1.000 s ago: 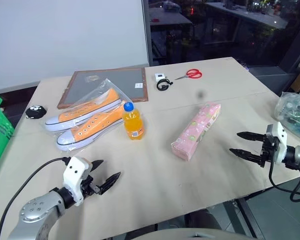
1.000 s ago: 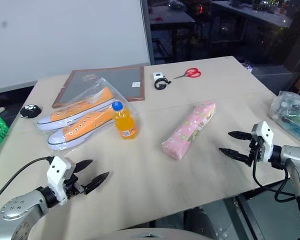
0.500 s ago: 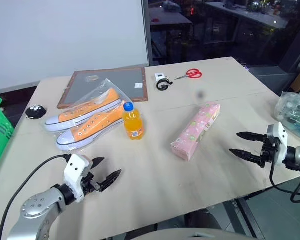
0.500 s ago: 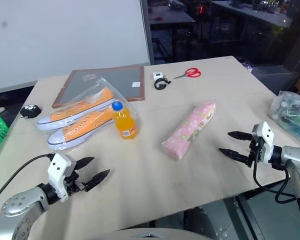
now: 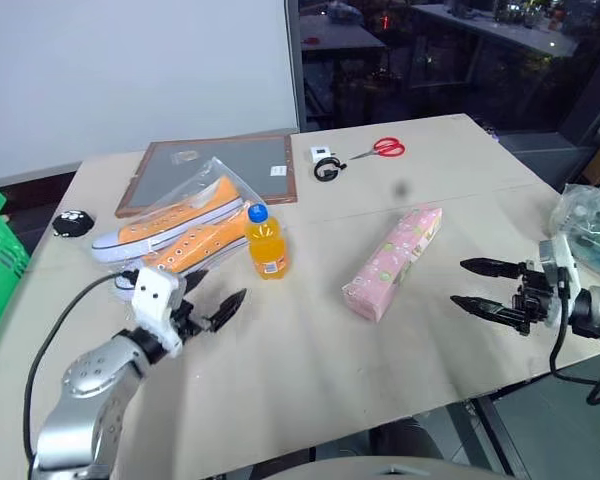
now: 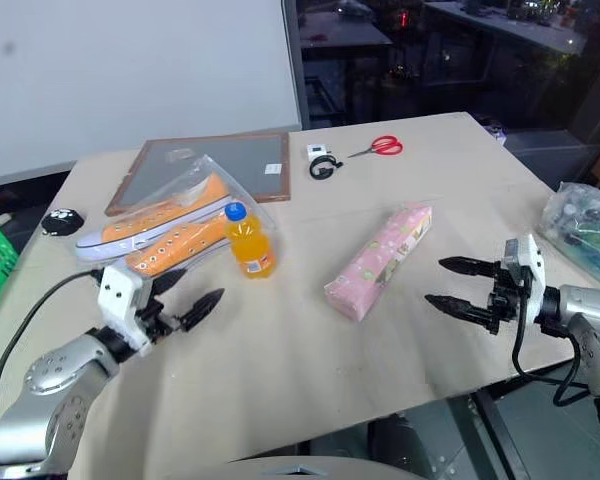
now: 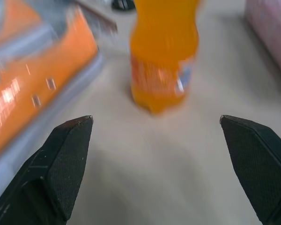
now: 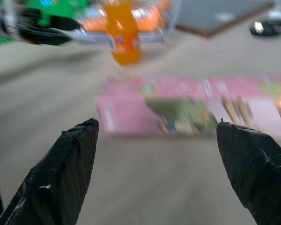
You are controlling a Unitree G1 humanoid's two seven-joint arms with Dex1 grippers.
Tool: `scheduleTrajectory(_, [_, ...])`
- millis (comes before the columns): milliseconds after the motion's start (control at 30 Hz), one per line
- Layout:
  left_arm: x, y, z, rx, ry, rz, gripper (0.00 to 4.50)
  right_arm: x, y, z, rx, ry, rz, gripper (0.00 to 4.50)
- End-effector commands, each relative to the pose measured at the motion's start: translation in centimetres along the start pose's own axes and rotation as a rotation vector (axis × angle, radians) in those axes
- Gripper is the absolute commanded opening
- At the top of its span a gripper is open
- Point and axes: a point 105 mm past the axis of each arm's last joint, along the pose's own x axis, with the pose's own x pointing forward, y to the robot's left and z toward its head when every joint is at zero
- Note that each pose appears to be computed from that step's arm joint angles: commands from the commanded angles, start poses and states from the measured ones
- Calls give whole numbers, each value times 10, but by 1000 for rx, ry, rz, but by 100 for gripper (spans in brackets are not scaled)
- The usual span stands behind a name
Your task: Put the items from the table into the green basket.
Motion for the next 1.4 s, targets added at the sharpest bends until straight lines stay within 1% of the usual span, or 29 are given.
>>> scheduleTrajectory(33, [16, -10, 11, 44, -49, -45, 448, 13, 8, 41, -90, -110, 50, 426])
scheduleTrajectory(133, [33, -11, 17, 67, -71, -63, 448, 20, 13, 62, -93, -193, 68, 426])
scheduleTrajectory(200, [46, -14, 23, 83, -92, -81, 448, 22, 15, 68, -94, -210, 69, 426])
scheduleTrajectory(500, [86, -17, 32, 123, -146, -73, 448, 26, 18, 73, -93, -201, 71, 426])
scheduleTrajectory(667, [97, -12, 31, 118, -151, -40, 448, 30, 20, 76, -98, -200, 71, 426])
scheduleTrajectory(800, [101, -16, 27, 109, -146, -46, 448, 31, 20, 78, -102, -199, 66, 426])
scheduleTrajectory(867, [102, -16, 27, 97, -154, -44, 396, 30, 20, 78, -103, -198, 62, 450])
scheduleTrajectory(900, [102, -16, 27, 95, -159, -41, 373, 30, 20, 78, -104, -198, 60, 450])
scheduleTrajectory(933, [103, -16, 28, 93, -165, -36, 322, 31, 20, 78, -105, -197, 58, 450])
scheduleTrajectory(967, [104, -16, 29, 100, -174, -30, 284, 31, 20, 78, -105, -196, 57, 450])
scheduleTrajectory(1133, [108, -11, 33, 106, -205, 26, 282, 32, 20, 77, -110, -195, 54, 450])
scheduleTrajectory(1167, [107, -5, 37, 113, -217, 61, 282, 32, 20, 78, -110, -195, 54, 450])
scheduleTrajectory(1233, [96, 39, 60, 157, -262, 269, 282, 33, 20, 78, -111, -194, 54, 450])
scheduleTrajectory(1300, [82, 71, 79, 205, -290, 416, 282, 33, 21, 78, -110, -193, 60, 450])
scheduleTrajectory(1367, [46, 120, 113, 292, -324, 639, 282, 34, 23, 80, -107, -196, 75, 450])
scheduleTrajectory(1400, [21, 145, 131, 363, -334, 766, 282, 35, 25, 81, -107, -200, 81, 450])
